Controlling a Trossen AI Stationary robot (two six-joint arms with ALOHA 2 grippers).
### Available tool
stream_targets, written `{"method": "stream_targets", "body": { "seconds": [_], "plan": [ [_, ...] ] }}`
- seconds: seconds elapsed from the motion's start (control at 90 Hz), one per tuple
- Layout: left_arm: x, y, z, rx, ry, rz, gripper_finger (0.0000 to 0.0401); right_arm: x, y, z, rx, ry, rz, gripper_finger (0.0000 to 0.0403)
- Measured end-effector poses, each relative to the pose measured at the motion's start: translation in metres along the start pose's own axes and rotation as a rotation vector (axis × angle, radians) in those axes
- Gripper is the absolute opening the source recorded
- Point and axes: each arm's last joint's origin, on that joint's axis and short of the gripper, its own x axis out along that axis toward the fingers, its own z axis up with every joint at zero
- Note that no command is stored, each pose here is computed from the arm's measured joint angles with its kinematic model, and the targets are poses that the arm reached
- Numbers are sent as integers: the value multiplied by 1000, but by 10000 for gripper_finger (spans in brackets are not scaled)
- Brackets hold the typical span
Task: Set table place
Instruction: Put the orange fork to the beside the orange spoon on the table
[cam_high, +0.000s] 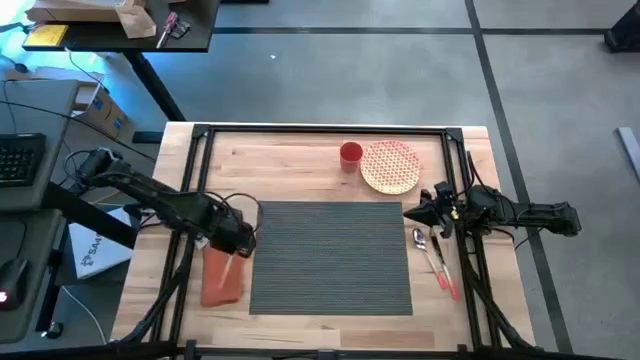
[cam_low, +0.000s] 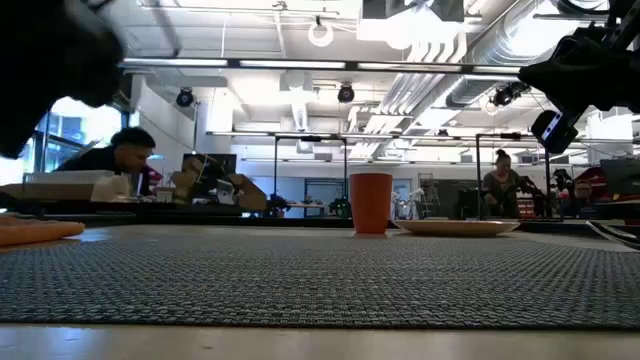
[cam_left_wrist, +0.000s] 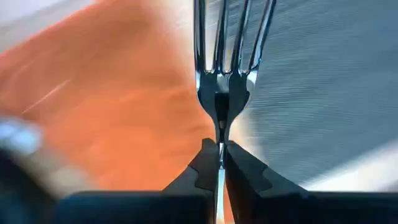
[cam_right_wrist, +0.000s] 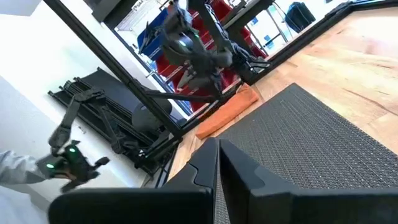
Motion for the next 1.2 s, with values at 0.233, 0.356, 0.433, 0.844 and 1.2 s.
{"method": "stream_targets", "body": {
  "seconds": [0.233,0.356,0.433,0.844,1.2],
  "plan": [
    [-27,-55,18,52,-230,-315,0,0,-2,2,-8,-59,-74,0],
    [-29,-80,31,86,-314,-385,0,-1,-2,7,330,-193,-105,0],
    [-29,-97,40,115,-357,-408,0,-1,-4,9,557,-284,-132,0],
    [-26,-157,91,286,-423,-422,0,15,34,41,530,-300,20,23],
    [-32,-162,114,338,-442,-427,0,122,88,99,-56,73,-368,185]
  ]
}}
